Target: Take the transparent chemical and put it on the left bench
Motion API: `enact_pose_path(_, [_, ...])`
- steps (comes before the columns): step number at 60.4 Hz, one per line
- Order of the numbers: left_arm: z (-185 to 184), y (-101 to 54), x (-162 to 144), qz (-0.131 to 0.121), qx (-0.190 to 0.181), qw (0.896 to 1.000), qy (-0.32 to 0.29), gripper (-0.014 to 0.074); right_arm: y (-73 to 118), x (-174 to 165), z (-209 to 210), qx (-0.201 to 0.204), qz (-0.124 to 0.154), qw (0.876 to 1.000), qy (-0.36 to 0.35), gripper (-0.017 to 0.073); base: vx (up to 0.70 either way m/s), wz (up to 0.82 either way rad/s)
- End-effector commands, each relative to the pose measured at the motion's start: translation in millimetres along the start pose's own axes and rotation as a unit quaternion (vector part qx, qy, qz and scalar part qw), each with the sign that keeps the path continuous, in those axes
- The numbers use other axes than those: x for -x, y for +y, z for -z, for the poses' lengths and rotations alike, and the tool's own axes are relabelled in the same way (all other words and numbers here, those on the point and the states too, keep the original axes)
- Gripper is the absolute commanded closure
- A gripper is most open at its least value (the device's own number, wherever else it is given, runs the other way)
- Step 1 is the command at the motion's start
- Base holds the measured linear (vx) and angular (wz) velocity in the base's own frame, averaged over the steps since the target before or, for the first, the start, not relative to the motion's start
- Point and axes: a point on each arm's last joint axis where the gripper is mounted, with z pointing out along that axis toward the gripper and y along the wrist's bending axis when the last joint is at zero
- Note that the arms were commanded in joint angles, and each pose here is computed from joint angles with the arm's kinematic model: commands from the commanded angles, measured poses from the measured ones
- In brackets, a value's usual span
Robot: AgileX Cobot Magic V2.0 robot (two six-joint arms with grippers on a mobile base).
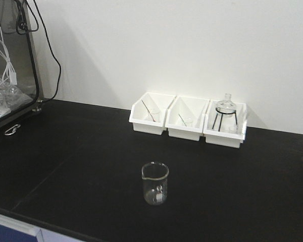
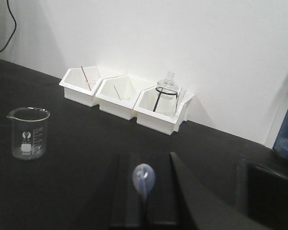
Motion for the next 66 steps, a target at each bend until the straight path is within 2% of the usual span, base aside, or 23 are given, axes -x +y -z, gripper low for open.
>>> enact_pose_path(1, [1.3,0.1,2.8,0.004,0.001,0.999,-0.041,0.0597,0.1,14.7,-1.0,0.010,-0.002,0.999,-0.039,0.0564,0.34,0.11])
enact_pose_path(33, [1.3,0.1,2.8,0.004,0.001,0.999,-0.041,0.0597,0.1,14.7,-1.0,0.010,-0.002,0.999,-0.039,0.0564,0.26,0.02])
enact_pose_path(66, [1.3,0.1,2.8,0.004,0.001,0.999,-0.041,0.0597,0.2,14.9,-1.0,0.011,-0.002,0.999,-0.040,0.0564,0.10,-0.03])
